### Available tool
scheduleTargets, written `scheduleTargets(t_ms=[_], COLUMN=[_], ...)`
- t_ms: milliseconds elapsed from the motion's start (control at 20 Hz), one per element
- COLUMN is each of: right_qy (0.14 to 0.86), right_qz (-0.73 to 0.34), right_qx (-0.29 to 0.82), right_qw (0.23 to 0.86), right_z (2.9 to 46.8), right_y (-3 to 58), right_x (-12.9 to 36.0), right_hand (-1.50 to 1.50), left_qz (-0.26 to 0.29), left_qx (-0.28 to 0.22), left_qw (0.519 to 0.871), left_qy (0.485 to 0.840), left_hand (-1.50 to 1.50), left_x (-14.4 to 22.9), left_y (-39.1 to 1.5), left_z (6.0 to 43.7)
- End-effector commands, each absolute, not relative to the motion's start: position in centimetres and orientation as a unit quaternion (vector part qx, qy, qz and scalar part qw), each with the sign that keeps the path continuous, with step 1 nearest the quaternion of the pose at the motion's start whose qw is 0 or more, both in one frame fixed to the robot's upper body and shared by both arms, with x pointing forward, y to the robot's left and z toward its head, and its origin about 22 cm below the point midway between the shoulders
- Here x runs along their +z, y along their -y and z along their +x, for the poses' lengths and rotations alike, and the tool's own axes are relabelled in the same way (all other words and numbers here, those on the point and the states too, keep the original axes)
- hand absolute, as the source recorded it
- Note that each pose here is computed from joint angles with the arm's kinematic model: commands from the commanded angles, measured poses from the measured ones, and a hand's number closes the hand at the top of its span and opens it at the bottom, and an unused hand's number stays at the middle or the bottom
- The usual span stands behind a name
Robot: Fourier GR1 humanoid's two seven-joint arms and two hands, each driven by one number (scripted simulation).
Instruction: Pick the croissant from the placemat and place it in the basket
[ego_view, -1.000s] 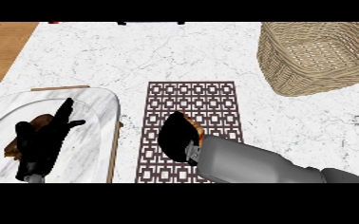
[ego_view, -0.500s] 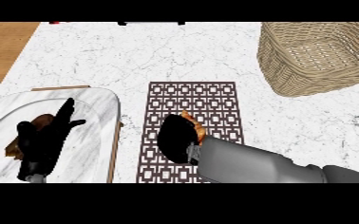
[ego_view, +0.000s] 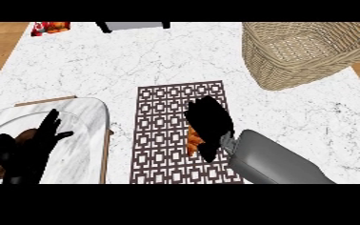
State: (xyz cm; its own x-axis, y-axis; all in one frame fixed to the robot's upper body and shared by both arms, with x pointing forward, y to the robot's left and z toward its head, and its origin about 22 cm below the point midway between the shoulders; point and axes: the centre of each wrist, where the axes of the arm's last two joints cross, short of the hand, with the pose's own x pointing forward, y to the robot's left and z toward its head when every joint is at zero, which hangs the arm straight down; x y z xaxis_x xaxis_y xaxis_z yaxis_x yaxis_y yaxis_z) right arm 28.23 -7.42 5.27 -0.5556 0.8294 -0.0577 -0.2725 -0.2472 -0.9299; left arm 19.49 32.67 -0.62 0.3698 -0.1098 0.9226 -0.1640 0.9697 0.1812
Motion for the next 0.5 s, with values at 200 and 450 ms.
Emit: scheduleTargets(t_ms=[200,450], right_qy=[0.651,0.754], right_qz=[-0.206,-0.186], right_qx=[0.455,0.307], right_qw=[0.572,0.549], right_z=[26.8,25.2], right_y=[10.1,12.7], right_x=[9.3,15.9], right_hand=[1.50,1.50], left_qz=[0.098,0.095], left_qx=[0.031,0.022], left_qw=[0.867,0.866], left_qy=[0.487,0.491], left_hand=[0.00,0.00], left_x=[-3.4,-3.3], left_y=[-32.6,-31.5], left_z=[16.8,16.7])
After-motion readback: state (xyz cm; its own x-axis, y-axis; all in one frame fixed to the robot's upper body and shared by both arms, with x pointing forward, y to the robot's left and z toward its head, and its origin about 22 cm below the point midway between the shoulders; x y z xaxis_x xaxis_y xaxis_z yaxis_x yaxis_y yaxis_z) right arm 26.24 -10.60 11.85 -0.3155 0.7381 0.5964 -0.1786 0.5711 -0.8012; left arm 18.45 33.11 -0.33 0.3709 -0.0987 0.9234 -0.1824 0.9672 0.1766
